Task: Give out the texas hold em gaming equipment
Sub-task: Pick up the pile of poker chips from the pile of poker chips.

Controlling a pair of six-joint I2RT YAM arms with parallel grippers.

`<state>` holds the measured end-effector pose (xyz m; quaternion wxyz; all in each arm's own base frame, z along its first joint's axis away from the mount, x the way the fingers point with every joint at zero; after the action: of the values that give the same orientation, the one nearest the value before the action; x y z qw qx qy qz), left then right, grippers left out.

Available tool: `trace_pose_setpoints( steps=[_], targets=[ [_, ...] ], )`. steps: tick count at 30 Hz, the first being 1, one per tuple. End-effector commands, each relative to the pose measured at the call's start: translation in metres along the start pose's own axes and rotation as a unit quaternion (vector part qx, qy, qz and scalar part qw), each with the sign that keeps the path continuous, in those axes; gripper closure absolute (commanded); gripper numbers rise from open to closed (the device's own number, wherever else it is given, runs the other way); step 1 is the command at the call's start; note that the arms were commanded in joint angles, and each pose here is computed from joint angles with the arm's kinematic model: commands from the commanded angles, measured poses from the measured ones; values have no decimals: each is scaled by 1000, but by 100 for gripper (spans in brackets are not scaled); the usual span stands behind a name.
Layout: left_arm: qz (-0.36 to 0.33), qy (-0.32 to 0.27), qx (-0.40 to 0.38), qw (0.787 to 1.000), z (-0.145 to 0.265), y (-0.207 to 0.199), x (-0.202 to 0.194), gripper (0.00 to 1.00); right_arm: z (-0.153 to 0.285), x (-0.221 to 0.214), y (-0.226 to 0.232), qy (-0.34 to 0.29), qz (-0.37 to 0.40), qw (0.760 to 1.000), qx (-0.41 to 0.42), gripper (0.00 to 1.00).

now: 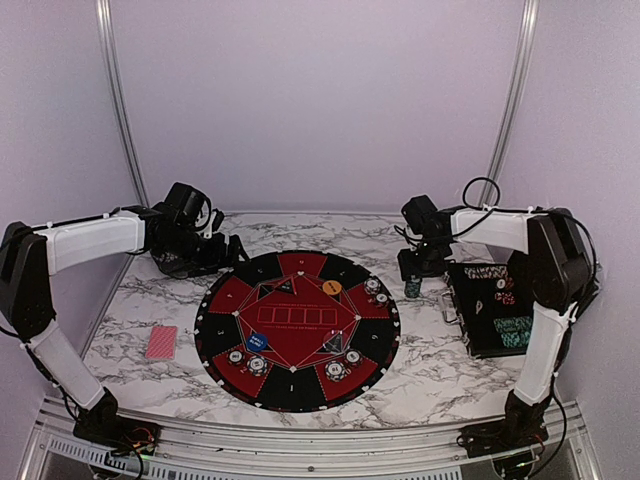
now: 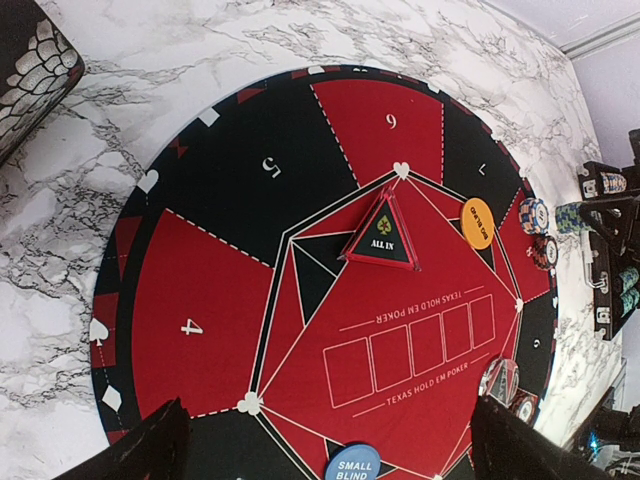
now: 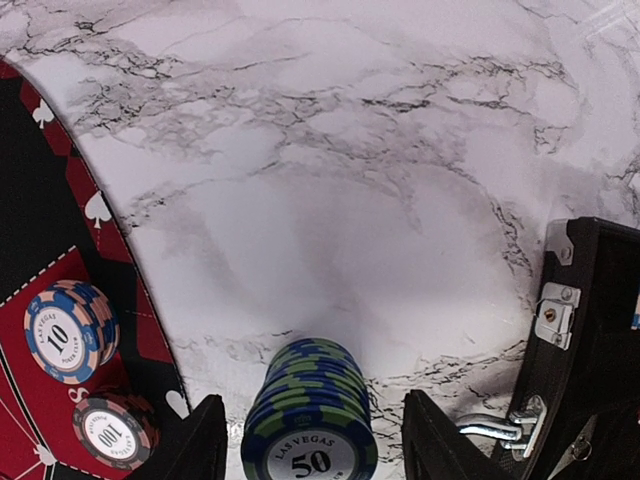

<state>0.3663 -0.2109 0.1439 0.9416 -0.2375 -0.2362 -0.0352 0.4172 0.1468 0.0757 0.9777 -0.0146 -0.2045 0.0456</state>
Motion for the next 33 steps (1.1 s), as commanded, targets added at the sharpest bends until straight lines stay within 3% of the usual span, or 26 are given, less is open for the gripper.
trace_pose_setpoints(
  steps=[1,33],
  targets=[
    [-1,-5,-6,1000,3,-2,3,1,-3,7,0,-10,-2,1000,1,43],
    [1,-1,-6,1000,0,-1,1,1,-6,-3,-1,-2,-6,1000,3,52]
  ],
)
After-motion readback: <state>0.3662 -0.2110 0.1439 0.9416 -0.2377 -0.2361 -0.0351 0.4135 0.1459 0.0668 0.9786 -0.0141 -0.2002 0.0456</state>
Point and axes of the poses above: each gripper's point midway between its finger pads, its own z axis back along the fingers, its own y axis along the line the jaws close on, x = y × z, the point moved 1 cm from there along z, back along the fingers, and after that the axes turned 1 degree about -z, right-handed, at the moved point
